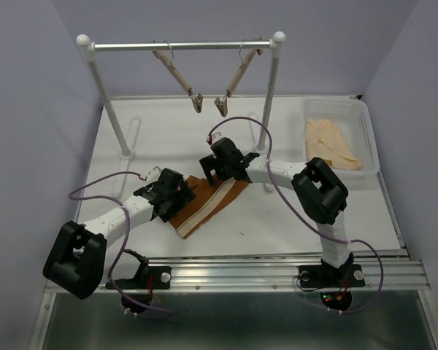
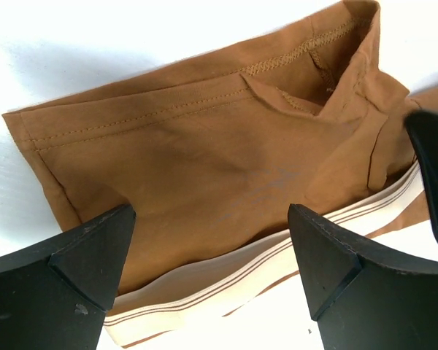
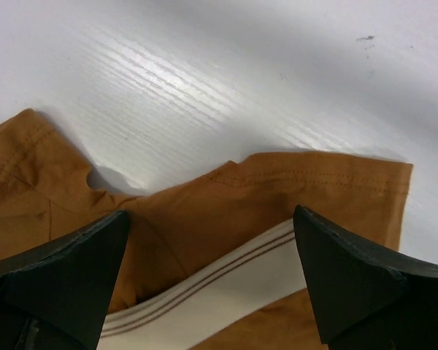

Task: Clip the underwear to the hanger

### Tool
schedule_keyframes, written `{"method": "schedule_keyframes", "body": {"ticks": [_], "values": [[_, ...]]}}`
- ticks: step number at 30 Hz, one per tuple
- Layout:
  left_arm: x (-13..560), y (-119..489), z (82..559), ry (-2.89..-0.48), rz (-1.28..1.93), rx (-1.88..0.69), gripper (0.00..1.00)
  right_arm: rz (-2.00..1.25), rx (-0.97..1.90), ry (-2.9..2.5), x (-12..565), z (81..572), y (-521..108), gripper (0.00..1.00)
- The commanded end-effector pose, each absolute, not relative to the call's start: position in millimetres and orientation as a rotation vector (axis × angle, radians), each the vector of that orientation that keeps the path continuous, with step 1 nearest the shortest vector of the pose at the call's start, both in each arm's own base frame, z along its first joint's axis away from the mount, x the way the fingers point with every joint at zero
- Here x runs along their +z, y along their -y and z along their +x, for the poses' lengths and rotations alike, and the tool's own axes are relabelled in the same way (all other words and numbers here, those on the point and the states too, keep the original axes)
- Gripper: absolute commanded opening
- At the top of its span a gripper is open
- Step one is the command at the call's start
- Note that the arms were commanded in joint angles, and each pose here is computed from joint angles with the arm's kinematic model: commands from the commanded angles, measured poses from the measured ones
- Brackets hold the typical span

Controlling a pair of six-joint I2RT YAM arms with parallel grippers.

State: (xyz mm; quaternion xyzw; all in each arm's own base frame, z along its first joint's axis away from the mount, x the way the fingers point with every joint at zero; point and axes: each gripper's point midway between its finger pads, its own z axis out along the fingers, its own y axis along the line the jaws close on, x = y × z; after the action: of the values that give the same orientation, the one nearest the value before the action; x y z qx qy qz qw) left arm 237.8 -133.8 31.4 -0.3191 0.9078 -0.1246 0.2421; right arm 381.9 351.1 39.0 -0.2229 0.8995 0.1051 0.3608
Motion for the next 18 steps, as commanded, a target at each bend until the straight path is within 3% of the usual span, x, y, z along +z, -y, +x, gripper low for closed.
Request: {"method": "schedule_keyframes", "body": {"ticks": [1, 18], "values": [[40, 126, 243, -2.439, -0.923, -0.301, 0.99, -0.624, 0.251, -2.219, 85, 380, -337, 1.0], [43, 128, 238, -2.407, -0.951, -0.37, 0.99, -0.739, 0.063, -2.274, 50, 335, -340, 1.0]]}}
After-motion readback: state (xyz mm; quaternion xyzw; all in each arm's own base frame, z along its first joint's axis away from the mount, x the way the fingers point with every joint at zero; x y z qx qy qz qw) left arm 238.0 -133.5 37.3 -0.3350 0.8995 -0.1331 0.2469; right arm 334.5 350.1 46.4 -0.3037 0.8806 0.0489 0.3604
